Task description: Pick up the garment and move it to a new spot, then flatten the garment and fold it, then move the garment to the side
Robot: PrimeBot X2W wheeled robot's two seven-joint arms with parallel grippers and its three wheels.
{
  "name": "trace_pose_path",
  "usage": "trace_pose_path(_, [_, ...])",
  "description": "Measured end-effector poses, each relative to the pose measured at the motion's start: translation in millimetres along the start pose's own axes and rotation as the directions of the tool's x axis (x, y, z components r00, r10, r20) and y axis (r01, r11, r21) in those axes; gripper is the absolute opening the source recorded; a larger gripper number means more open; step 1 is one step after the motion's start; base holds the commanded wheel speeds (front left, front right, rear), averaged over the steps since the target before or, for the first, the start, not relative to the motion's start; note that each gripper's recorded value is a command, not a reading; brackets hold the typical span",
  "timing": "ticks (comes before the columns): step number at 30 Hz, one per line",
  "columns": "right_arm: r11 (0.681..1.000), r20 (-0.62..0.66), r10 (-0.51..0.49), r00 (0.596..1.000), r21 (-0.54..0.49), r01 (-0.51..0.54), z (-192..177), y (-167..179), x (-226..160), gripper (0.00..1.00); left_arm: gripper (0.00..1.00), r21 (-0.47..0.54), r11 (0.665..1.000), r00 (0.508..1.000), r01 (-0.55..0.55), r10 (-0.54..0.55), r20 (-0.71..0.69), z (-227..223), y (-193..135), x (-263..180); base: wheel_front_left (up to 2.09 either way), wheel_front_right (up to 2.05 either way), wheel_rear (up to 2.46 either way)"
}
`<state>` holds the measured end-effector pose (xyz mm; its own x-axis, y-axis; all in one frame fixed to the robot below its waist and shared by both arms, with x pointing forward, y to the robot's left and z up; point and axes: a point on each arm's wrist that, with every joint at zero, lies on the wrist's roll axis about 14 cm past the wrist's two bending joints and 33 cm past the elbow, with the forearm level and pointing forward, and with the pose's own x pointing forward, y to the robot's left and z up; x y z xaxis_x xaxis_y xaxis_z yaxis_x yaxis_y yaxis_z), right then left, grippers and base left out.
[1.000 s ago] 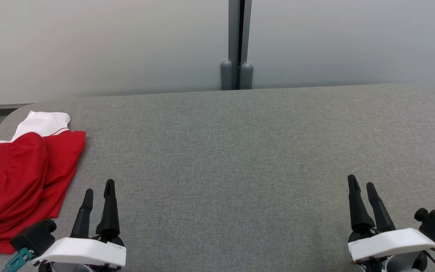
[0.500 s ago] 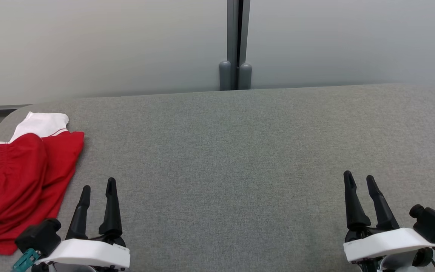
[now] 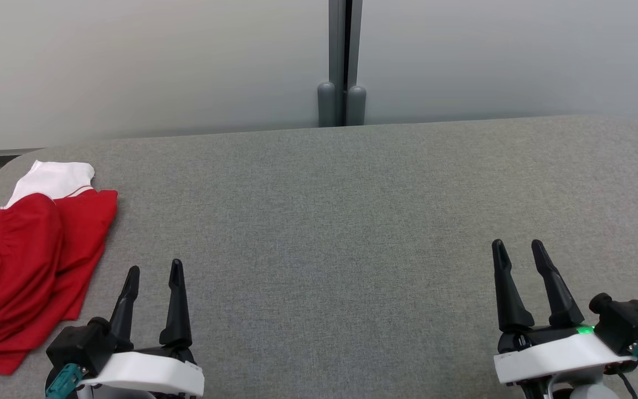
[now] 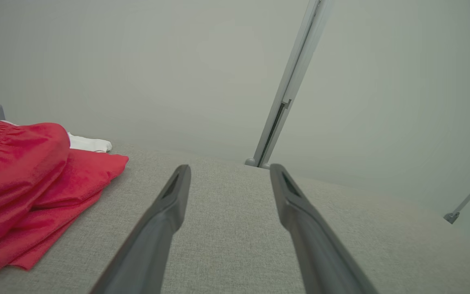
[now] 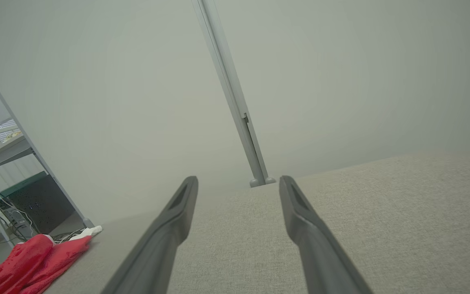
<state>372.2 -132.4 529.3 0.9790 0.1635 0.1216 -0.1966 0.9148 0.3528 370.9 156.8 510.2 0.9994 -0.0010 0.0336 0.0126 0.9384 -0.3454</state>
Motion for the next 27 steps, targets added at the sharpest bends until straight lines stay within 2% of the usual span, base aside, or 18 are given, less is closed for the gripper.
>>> trace_pose_path(9, [0.997,-0.001,-0.041,0.999,-0.060,0.041,-1.9,-15.5,-4.7,1.00,1.00,0.079,0.997,0.999,0.021,-0.024,0.035,7.4,-5.5,-1.0,0.00,0.00,0.00])
trace_pose_path(27, [0.982,-0.023,0.012,1.000,-0.189,-0.016,-11.4,-2.7,-10.0,1.00,1.00,0.215,0.975,0.995,0.062,-0.076,0.058,8.3,-13.2,-12.0,0.00,0.00,0.00])
